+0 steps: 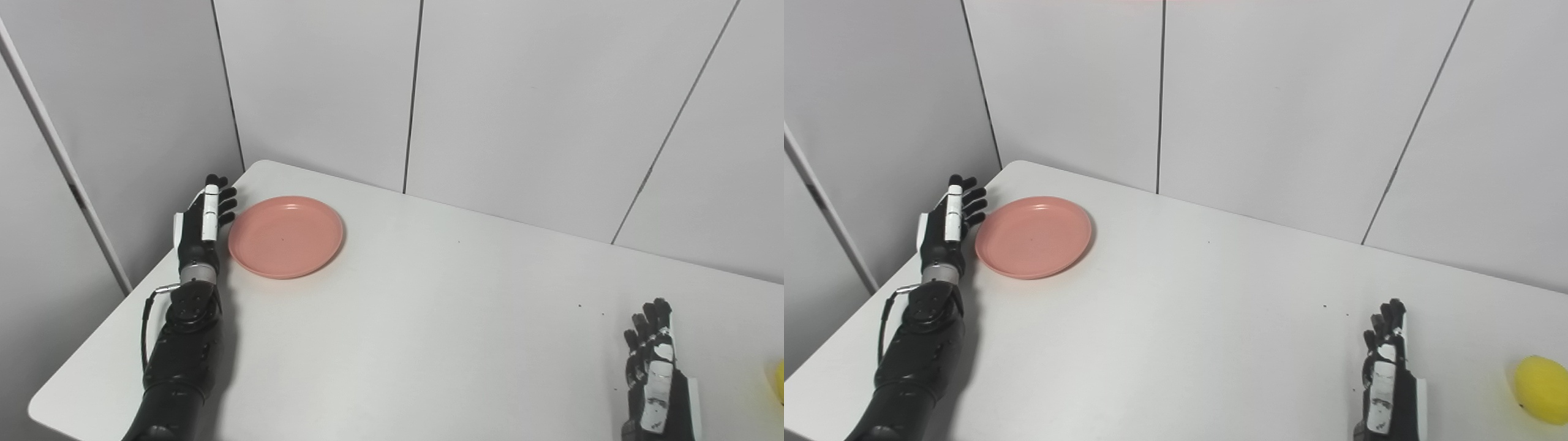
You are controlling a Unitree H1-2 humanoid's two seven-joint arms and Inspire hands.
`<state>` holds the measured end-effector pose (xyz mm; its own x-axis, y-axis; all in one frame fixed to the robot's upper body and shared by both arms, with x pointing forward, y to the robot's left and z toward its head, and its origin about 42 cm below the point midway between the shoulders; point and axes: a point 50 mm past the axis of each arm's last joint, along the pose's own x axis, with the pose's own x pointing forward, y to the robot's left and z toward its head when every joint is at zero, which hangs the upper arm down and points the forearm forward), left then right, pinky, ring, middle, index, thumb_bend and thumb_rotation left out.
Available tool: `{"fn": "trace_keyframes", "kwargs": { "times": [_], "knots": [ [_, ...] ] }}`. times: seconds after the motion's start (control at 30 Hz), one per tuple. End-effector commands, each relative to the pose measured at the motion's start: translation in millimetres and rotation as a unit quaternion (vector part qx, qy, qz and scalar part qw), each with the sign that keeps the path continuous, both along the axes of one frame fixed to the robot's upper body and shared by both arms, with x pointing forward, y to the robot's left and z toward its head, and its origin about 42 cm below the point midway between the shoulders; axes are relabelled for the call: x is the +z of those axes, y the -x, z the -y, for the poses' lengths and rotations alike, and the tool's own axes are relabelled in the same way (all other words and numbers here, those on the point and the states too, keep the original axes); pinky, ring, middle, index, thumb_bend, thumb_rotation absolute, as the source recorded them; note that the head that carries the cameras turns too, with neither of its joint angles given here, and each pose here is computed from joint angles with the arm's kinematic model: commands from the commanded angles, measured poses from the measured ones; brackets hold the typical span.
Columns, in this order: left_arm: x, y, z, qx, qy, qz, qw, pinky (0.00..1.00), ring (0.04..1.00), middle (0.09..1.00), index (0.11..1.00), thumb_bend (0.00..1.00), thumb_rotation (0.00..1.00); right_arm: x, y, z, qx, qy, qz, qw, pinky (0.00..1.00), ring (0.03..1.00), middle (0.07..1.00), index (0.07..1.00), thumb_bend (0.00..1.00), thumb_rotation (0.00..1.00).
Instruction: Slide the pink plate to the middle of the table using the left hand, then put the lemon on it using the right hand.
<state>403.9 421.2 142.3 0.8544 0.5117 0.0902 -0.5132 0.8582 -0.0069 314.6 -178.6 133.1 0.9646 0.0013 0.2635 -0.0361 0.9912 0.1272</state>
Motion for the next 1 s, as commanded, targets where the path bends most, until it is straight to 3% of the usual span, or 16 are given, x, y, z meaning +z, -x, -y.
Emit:
{"fn": "trace_keyframes", "kwargs": {
  "times": [0.0,0.4,0.63,0.97],
  "knots": [
    [29,-15,-4,-0.011,-0.02,0.05,0.999,0.82,0.797,0.784,0.775,0.68,1.0,3,2,1,0.003,-0.002,0.007,1.0,1.0,1.0,1.0,1.0,0.67,1.0],
    [14,-18,9,-0.032,-0.008,0.031,0.999,0.91,0.839,0.82,0.811,0.66,1.0,6,3,1,0.002,-0.003,0.005,1.0,1.0,1.0,1.0,1.0,0.67,0.99],
    [13,-17,18,-0.043,0.004,0.036,0.998,0.84,0.821,0.803,0.794,0.63,1.0,6,2,1,-0.001,-0.004,0.004,1.0,1.0,1.0,1.0,1.0,0.67,0.99],
    [13,-19,36,-0.078,-0.003,0.041,0.996,0.83,0.83,0.818,0.797,0.62,1.0,8,2,0,-0.001,-0.006,0.005,1.0,1.0,1.0,1.0,1.0,0.67,0.98]
  ]
}}
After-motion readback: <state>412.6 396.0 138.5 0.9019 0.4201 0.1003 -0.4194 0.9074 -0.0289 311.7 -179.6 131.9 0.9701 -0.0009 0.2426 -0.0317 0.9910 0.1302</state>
